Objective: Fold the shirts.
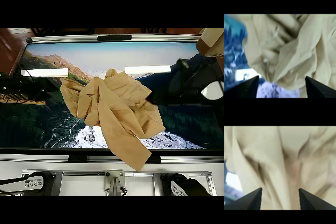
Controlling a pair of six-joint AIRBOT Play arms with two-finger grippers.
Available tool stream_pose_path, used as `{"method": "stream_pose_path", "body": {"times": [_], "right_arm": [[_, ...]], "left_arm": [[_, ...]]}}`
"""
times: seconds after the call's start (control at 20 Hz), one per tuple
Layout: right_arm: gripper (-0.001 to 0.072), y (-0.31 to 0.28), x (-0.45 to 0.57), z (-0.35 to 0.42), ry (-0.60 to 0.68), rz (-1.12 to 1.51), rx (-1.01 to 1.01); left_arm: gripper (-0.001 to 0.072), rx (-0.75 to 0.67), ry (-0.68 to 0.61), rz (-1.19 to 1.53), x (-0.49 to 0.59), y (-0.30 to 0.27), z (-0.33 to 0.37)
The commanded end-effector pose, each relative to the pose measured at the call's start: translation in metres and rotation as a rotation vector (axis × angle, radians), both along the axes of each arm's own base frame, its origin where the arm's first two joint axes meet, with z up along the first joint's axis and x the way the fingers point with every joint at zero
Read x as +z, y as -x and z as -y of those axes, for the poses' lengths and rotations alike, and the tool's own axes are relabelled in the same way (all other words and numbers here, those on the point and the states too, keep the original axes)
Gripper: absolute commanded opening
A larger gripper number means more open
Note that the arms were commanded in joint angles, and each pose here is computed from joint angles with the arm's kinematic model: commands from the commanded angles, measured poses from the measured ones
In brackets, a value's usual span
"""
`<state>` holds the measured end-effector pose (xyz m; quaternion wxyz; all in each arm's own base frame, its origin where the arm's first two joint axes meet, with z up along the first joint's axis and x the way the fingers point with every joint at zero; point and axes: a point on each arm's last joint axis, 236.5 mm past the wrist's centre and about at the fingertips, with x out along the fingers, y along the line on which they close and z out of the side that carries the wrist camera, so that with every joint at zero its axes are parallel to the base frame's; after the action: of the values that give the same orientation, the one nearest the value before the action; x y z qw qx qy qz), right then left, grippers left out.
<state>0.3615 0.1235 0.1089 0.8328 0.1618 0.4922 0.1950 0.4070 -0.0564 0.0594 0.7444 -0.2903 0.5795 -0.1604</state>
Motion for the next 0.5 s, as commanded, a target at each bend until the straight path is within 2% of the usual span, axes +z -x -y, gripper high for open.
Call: {"method": "stream_pose_path", "body": {"times": [0.0,0.1,0.25,0.45], "right_arm": [[0.0568,-0.056,0.031,0.017,0.052,0.134,-0.07],[0.0568,-0.067,0.012,0.01,0.023,0.082,-0.066],[0.0568,-0.075,-0.02,0.005,0.002,0.002,-0.066],[0.0568,-0.083,-0.041,0.008,0.018,-0.027,-0.074]], "left_arm": [[0.072,0.016,0.068,-0.205,-0.045,0.064,0.012],[0.072,0.13,0.15,-0.238,-0.075,0.08,0.027],[0.072,0.315,0.287,-0.226,-0.098,0.069,0.042],[0.072,0.412,0.298,-0.191,-0.116,0.045,0.06]]}}
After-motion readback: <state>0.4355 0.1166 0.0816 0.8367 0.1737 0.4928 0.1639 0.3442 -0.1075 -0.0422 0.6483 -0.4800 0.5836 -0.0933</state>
